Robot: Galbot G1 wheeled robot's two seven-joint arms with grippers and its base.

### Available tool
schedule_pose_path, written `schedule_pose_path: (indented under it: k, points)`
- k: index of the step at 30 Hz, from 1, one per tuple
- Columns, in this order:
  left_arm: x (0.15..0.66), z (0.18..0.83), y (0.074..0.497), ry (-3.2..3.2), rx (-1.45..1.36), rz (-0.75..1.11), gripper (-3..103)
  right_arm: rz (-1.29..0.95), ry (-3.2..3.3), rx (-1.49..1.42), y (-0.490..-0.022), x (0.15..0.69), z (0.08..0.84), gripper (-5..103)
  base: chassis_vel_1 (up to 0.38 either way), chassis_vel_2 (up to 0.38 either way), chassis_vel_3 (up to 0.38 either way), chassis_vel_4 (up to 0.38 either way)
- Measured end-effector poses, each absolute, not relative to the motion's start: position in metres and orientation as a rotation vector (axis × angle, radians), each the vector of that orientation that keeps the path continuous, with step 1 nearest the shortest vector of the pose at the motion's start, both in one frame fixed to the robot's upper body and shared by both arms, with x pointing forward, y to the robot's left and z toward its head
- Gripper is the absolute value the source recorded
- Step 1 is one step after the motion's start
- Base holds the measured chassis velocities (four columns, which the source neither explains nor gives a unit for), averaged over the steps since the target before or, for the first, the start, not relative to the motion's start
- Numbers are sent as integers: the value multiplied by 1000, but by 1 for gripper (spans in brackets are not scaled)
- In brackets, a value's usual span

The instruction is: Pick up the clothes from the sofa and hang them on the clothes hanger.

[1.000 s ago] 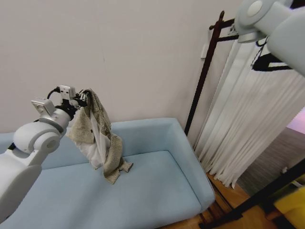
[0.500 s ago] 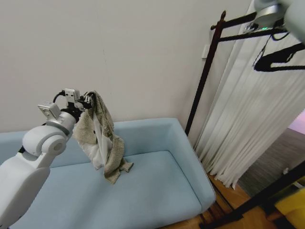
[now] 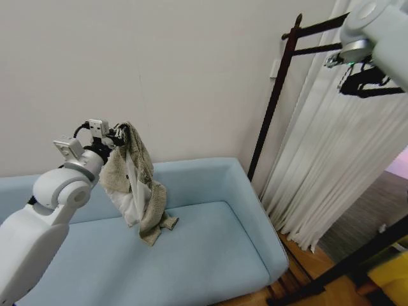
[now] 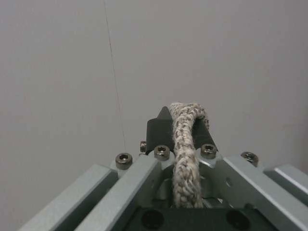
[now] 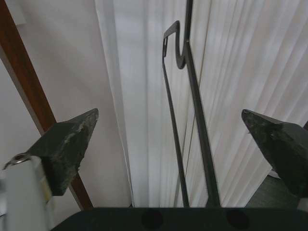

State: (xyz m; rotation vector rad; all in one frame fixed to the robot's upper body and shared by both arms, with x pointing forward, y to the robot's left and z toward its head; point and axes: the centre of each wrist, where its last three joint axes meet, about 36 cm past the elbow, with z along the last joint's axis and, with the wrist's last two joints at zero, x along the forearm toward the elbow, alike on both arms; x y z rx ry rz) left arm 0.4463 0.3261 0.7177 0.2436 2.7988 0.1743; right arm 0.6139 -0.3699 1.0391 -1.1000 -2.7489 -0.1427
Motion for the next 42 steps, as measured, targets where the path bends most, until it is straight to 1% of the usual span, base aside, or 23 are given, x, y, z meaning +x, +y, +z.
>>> schedule_pose_path:
  k: [3, 5, 9, 10, 11, 12, 14, 15, 18, 19, 20, 21, 24, 25, 26, 36, 42]
  points:
    - [447, 717, 325, 2800, 246, 171, 2, -140, -2758, -1078, -370, 617, 1036, 82, 0, 0, 0, 0]
    - [447, 717, 325, 2801, 246, 169, 2, -136, -2763, -1076, -370, 619, 1035, 82, 0, 0, 0, 0]
    - [450, 715, 326, 2807, 241, 161, 2, -160, -2765, -1088, -369, 625, 1034, 59, 0, 0, 0, 0]
    - [450, 715, 326, 2807, 241, 161, 2, -160, -2765, -1088, -369, 625, 1034, 59, 0, 0, 0, 0]
    - [451, 714, 326, 2808, 240, 158, 2, -172, -2763, -1096, -368, 627, 1035, 53, 0, 0, 0, 0]
    - [451, 715, 327, 2807, 238, 156, 2, -178, -2763, -1101, -367, 629, 1035, 53, 0, 0, 0, 0]
    - [451, 715, 327, 2804, 238, 155, 2, -180, -2764, -1108, -366, 631, 1035, 42, 0, 0, 0, 0]
    - [451, 715, 327, 2804, 238, 155, 2, -180, -2764, -1108, -366, 631, 1035, 42, 0, 0, 0, 0]
    - [452, 716, 328, 2801, 237, 154, 2, -176, -2766, -1117, -364, 634, 1034, 27, 0, 0, 0, 0]
    - [452, 716, 328, 2801, 237, 154, 2, -176, -2766, -1117, -364, 634, 1034, 27, 0, 0, 0, 0]
    - [452, 716, 328, 2801, 239, 154, 2, -174, -2766, -1119, -364, 634, 1033, 21, 0, 0, 0, 0]
    - [452, 716, 329, 2800, 240, 154, 2, -171, -2767, -1122, -364, 635, 1033, 21, 0, 0, 0, 0]
    - [453, 716, 330, 2800, 243, 153, 2, -164, -2766, -1138, -364, 637, 1032, 5, 0, 0, 0, 0]
    - [453, 716, 330, 2800, 243, 153, 2, -164, -2766, -1138, -364, 637, 1032, 5, 0, 0, 0, 0]
    - [453, 716, 330, 2799, 243, 153, 2, -162, -2767, -1143, -364, 637, 1031, 2, 0, 0, 0, 0]
    - [456, 716, 332, 2796, 255, 152, 2, -108, -2802, -1168, -355, 636, 1028, 2, 0, 0, 0, 0]
    - [459, 715, 330, 2794, 258, 144, 2, -69, -2845, -1147, -332, 629, 1029, 2, 0, 0, 0, 0]
